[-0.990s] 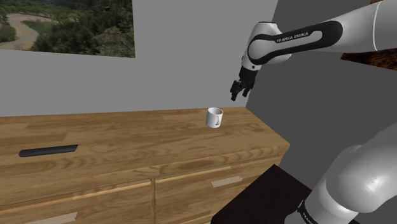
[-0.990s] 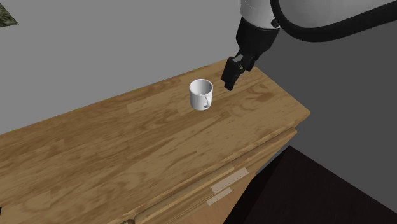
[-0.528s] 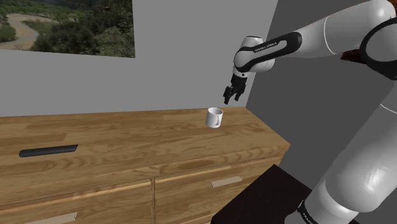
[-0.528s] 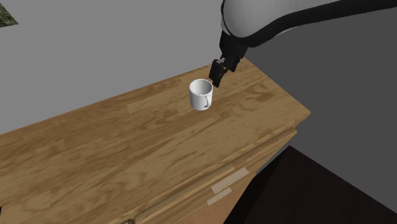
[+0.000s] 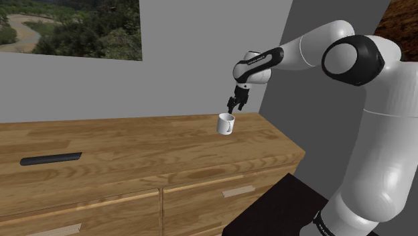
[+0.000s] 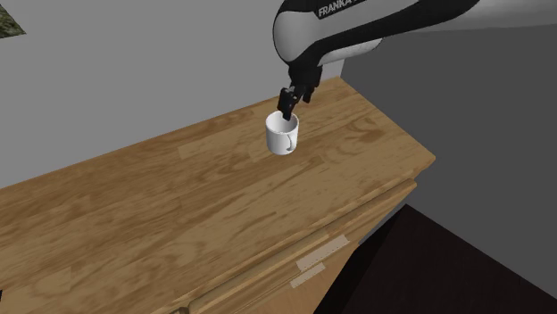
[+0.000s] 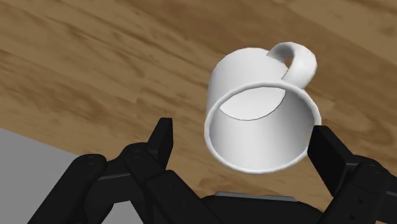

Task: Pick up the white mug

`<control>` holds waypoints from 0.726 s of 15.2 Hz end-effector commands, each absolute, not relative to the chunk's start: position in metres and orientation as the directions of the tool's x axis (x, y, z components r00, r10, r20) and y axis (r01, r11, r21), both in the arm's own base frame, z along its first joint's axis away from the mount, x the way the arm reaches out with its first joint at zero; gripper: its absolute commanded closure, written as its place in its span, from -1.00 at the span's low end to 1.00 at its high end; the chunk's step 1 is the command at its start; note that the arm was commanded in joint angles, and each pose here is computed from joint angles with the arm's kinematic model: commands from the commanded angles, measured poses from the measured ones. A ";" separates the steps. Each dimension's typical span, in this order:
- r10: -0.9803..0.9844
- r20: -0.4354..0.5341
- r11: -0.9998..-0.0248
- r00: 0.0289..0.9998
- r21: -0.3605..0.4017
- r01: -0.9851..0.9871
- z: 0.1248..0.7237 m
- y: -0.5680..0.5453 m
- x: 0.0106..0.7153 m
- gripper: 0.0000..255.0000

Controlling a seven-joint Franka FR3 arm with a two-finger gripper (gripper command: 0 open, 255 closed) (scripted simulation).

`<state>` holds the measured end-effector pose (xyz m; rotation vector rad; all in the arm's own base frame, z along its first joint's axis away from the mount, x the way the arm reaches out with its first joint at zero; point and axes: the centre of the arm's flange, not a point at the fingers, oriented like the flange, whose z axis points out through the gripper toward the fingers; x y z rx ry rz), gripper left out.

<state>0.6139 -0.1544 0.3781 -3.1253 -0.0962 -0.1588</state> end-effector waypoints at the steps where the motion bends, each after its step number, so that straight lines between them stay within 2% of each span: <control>1: 0.067 0.099 -0.997 0.993 -0.016 0.069 0.359 -0.166 0.633 -1.00; 3: 0.072 0.096 -0.997 0.993 -0.025 0.075 0.342 -0.175 0.652 -1.00; 11: 0.073 0.096 -0.997 0.993 -0.025 0.075 0.301 -0.176 0.653 -1.00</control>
